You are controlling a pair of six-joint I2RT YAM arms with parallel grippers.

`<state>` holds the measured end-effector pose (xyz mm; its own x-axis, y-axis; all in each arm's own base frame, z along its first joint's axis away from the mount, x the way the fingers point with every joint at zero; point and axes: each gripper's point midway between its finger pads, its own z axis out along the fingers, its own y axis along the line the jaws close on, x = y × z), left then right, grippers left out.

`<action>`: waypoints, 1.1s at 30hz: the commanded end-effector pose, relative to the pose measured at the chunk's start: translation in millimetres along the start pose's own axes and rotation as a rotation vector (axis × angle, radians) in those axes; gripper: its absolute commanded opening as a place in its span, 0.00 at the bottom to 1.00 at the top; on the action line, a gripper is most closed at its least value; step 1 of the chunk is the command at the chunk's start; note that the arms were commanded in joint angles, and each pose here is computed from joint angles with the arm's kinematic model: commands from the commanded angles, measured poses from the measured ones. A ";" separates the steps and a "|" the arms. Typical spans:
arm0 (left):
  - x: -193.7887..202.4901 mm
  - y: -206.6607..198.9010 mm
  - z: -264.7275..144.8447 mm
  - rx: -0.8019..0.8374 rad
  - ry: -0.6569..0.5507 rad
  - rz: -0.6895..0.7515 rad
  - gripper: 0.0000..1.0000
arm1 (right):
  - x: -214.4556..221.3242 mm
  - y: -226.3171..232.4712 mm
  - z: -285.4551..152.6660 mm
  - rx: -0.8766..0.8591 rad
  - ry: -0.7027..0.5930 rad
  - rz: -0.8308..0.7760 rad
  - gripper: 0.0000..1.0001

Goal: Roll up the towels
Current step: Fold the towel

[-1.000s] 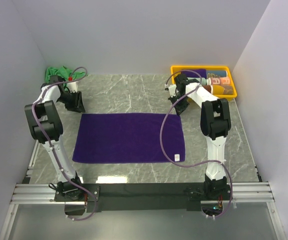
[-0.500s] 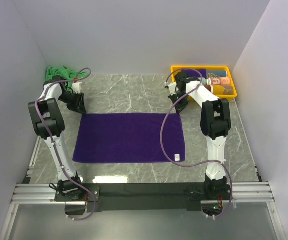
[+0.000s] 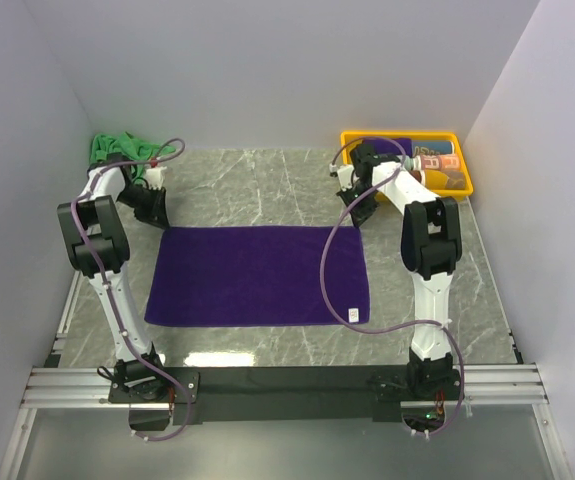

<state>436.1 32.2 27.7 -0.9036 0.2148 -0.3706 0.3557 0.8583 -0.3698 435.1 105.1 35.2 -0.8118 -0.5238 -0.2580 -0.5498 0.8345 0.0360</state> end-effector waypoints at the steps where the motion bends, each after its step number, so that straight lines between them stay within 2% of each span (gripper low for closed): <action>1: -30.9 3.6 -9.5 -0.022 -0.085 0.043 0.08 | -15.3 -15.2 -11.5 0.036 -0.054 0.011 0.00; 4: -46.2 8.2 -15.4 -0.041 -0.121 0.048 0.01 | -24.3 -23.9 -17.2 0.064 -0.087 0.024 0.00; 10: -75.5 10.5 -24.1 -0.056 -0.205 0.023 0.01 | -46.7 -55.7 -34.6 0.136 -0.170 0.063 0.00; 21: -107.9 13.9 -36.0 -0.077 -0.330 -0.003 0.00 | -82.0 -82.0 -49.5 0.202 -0.262 0.040 0.00; 28: -112.5 0.7 -63.1 -0.064 -0.366 0.082 0.00 | -75.0 -77.2 -74.9 0.229 -0.302 -0.034 0.00; 33: -93.9 -9.7 -71.1 -0.051 -0.346 0.220 0.01 | -64.7 -67.0 -84.1 0.205 -0.315 -0.097 0.00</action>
<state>507.7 34.1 81.7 -0.7803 0.1364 -0.6103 0.3944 0.8647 -0.3111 499.5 74.3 77.3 -0.7381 -0.5151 -0.4357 -0.5287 0.8428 -0.1006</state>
